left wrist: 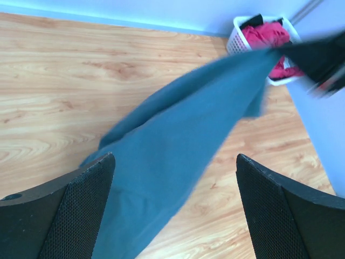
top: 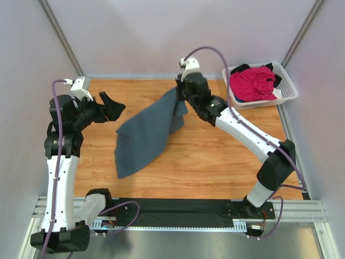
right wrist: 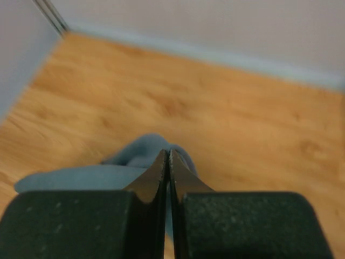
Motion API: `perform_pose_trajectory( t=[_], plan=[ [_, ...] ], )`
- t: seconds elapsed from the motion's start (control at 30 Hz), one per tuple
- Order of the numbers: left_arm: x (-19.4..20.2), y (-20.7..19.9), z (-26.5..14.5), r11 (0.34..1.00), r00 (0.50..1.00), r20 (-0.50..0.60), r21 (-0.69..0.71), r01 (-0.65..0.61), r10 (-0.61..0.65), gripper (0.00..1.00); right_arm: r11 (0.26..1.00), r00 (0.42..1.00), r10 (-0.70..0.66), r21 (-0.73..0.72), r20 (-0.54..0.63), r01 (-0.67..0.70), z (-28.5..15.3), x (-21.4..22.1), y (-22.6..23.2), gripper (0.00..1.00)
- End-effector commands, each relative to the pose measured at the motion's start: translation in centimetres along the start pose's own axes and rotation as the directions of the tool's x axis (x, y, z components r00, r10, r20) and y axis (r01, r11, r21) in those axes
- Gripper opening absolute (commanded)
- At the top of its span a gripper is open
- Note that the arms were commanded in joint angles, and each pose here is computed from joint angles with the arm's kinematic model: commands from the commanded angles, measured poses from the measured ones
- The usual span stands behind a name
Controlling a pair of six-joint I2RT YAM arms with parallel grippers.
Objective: Fold and stack the t-shirts
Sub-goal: Move the tshirt to the center of the board
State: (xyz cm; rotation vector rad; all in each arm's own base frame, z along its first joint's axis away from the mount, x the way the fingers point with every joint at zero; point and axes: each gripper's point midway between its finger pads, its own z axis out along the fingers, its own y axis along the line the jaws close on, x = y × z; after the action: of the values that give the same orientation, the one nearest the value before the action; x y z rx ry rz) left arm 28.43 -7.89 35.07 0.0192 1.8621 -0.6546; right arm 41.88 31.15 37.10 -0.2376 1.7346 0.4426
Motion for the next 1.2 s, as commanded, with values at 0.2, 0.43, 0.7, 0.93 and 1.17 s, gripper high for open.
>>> perform_pose_trajectory(
  t=[0.2, 0.43, 0.7, 0.93, 1.17],
  plan=[
    [7.3, 5.3, 1.6, 0.916, 0.938, -0.012, -0.219, 0.336, -0.347, 1.00, 0.911, 0.901, 0.270, 0.393, -0.340, -0.125, -1.9, 21.4, -13.0, 0.00],
    [16.4, 11.5, 1.6, 0.707, 0.831, 0.016, -0.517, 0.483, -0.556, 0.99, 0.867, 0.860, 0.371, 0.463, -0.350, -0.185, -3.4, 24.4, -18.2, 0.00],
    [22.2, 12.7, 1.0, 0.599, 0.769, 0.038, -0.603, 0.527, -0.638, 0.89, 0.882, 0.847, 0.359, 0.439, -0.392, -0.171, -3.3, 25.0, -18.3, 0.00],
    [28.7, 12.5, -1.0, 0.532, 0.730, -0.067, -0.731, 0.427, -0.680, 0.88, 0.890, 0.841, 0.352, 0.424, -0.411, -0.165, -3.4, 24.9, -18.1, 0.00],
    [30.7, 11.7, -2.7, 0.507, 0.703, -0.074, -0.747, 0.431, -0.707, 0.81, 0.891, 0.837, 0.357, 0.420, -0.415, -0.172, -3.5, 24.8, -17.8, 0.00]
  ],
)
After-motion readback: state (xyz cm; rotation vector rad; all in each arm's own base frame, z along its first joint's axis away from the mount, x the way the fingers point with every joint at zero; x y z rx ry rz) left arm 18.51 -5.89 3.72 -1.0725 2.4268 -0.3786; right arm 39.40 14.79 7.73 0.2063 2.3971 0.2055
